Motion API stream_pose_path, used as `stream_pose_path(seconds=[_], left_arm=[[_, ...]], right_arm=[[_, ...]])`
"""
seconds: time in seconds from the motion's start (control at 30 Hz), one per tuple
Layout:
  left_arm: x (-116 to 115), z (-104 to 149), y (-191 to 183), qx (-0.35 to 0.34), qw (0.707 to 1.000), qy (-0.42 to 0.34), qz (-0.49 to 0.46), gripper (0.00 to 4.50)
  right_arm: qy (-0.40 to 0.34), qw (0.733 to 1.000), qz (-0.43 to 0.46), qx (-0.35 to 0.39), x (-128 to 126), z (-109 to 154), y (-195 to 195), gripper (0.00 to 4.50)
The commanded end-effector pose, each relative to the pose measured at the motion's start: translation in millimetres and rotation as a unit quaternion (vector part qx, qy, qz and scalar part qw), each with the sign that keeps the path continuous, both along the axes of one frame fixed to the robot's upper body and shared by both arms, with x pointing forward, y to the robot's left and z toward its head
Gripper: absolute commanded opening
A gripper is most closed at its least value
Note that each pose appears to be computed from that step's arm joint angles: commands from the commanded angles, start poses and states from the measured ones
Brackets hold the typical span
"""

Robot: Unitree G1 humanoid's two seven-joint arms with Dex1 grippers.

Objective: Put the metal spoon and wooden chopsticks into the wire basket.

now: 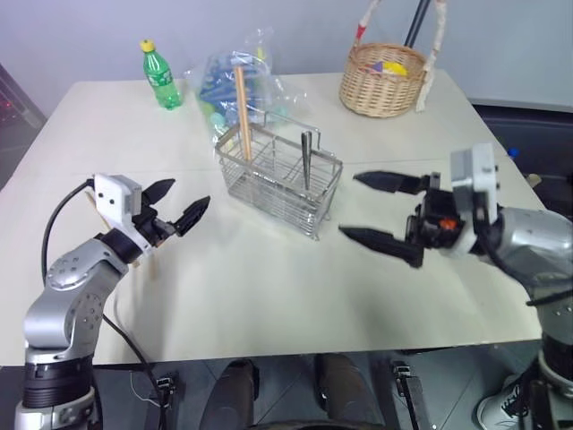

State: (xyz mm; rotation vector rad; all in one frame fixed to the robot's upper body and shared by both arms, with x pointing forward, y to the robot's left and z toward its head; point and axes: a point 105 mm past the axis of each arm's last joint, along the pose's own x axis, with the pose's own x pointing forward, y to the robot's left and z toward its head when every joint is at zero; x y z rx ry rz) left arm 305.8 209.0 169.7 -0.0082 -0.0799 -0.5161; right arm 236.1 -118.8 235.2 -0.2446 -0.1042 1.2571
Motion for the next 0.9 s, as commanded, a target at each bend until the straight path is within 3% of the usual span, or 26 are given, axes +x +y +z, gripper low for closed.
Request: stream_pose_path(seconds=[0.03, 0.47, 0.6, 0.9], left_arm=[[-3.4, 6.8, 3.3, 0.007, 0.999, -0.024, 0.021, 4.50], [15.1, -17.6, 36.7, 0.047, 0.977, 0.004, 0.209, 4.50], [19.8, -14.3, 45.5, 0.043, 0.968, 0.006, 0.248, 4.50], [30.3, -19.5, 80.2, 0.094, 0.921, 0.034, 0.377, 4.50]], right_arm=[[-0.025, 0.999, 0.032, -0.009, -10.6, 2.3, 5.9, 4.48], [-0.010, 0.998, 0.053, -0.022, -15.8, -9.6, 6.7, 4.48], [-0.005, 0.998, 0.050, -0.024, -14.7, -12.6, 4.8, 4.48], [-0.004, 0.999, 0.035, -0.017, -14.3, -22.9, 7.3, 4.48]])
